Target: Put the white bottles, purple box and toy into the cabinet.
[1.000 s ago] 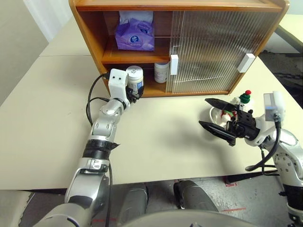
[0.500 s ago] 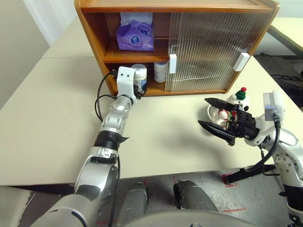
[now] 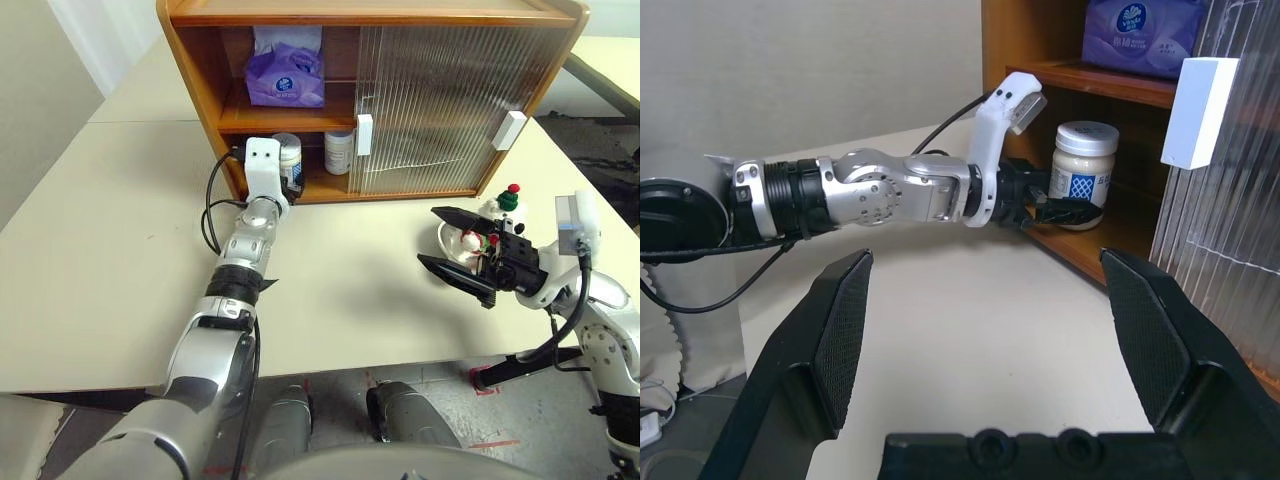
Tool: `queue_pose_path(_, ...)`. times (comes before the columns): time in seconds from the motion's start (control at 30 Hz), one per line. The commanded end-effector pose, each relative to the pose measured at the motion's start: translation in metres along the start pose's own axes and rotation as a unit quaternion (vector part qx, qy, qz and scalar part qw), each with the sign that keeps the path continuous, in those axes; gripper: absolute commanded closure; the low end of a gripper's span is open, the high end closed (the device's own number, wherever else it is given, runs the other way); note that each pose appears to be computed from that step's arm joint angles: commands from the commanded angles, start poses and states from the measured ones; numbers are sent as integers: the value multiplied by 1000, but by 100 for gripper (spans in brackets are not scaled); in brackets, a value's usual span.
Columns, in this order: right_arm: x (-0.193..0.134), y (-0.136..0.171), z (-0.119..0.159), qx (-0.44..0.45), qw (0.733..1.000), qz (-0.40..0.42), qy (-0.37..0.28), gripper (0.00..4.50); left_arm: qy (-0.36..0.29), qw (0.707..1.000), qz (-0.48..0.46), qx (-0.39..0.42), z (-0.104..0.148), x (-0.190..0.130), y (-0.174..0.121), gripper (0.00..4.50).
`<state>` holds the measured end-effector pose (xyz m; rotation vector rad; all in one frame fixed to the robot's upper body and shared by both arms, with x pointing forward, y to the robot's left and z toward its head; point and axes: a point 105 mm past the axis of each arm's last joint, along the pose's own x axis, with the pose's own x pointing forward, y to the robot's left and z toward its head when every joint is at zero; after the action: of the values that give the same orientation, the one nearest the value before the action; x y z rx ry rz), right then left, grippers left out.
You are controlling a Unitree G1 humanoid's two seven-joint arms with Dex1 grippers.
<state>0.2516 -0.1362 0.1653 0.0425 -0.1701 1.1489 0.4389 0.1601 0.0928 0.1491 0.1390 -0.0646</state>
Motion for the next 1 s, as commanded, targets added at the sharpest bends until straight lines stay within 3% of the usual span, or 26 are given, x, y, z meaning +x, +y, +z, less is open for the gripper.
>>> queue_pose_path(0.03,3,3,-1,0,1000,7,3,0,-17,1000,4,-7,10,3,2,143)
queue_pose_path(0.6,4,4,1,-2,1000,4,3,0,-10,999,3,-34,11,14,-2,143)
queue_pose_path(0.73,3,4,0,-1,1000,2,2,0,-7,999,-7,-44,8,13,-6,13)
queue_pose_path(1.0,4,4,-1,1,1000,1,1,0,-7,998,-18,-60,7,11,-14,6)
